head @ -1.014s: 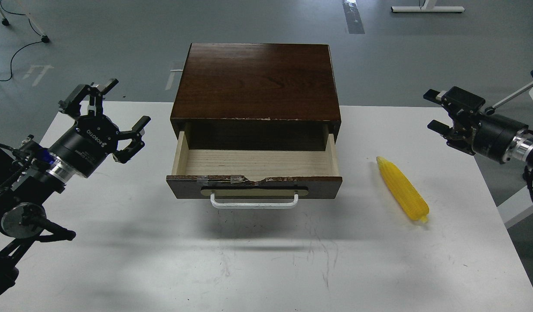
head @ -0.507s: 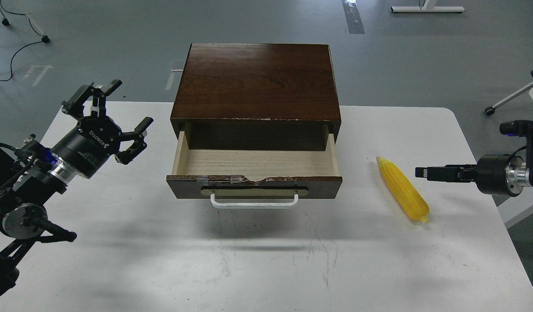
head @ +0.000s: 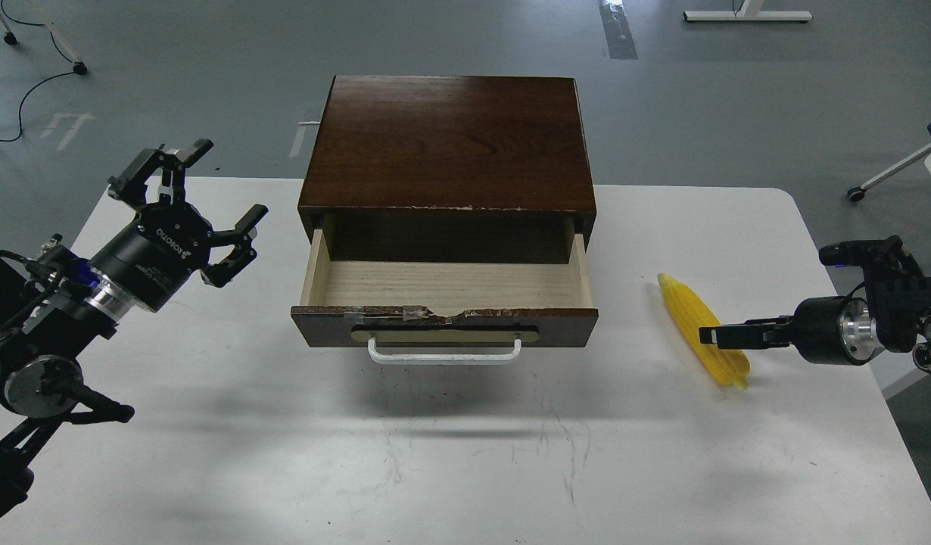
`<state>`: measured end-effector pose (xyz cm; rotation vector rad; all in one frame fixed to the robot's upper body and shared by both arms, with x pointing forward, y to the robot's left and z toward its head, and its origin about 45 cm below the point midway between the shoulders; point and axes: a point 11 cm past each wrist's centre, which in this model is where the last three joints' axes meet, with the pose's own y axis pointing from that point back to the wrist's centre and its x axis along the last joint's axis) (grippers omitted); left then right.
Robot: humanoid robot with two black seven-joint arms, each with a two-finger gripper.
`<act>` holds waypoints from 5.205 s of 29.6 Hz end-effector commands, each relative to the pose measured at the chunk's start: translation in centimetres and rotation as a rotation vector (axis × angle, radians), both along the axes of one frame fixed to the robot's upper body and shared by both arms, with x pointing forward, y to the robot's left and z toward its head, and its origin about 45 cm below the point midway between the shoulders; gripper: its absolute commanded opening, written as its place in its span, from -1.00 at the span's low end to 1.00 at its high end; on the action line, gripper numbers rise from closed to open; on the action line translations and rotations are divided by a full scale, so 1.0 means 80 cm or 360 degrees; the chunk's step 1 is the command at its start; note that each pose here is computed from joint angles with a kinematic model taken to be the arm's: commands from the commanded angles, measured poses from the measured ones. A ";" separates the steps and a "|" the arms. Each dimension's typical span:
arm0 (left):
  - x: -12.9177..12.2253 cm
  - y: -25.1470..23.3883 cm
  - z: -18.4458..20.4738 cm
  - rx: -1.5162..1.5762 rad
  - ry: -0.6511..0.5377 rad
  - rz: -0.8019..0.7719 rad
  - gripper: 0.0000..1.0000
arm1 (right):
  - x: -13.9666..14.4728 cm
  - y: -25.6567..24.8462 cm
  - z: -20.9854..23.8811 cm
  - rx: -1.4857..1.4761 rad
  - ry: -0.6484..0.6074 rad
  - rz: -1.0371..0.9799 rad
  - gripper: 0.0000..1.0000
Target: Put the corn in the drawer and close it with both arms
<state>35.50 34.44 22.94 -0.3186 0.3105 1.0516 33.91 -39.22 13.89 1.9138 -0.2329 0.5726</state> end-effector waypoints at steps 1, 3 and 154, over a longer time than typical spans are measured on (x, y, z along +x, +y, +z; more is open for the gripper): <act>0.000 0.001 0.001 0.0001 -0.0002 0.0002 1.00 | -0.001 0.000 -0.002 -0.0003 0.0002 0.0004 -0.21; 0.000 0.001 0.001 0.0001 -0.0002 0.0002 1.00 | -0.001 -0.001 -0.002 -0.0008 0.0004 0.0004 -0.57; -0.075 -0.245 0.190 0.1000 -0.1629 -0.0942 1.00 | 0.058 0.118 0.020 0.1976 -0.0096 -0.1708 1.00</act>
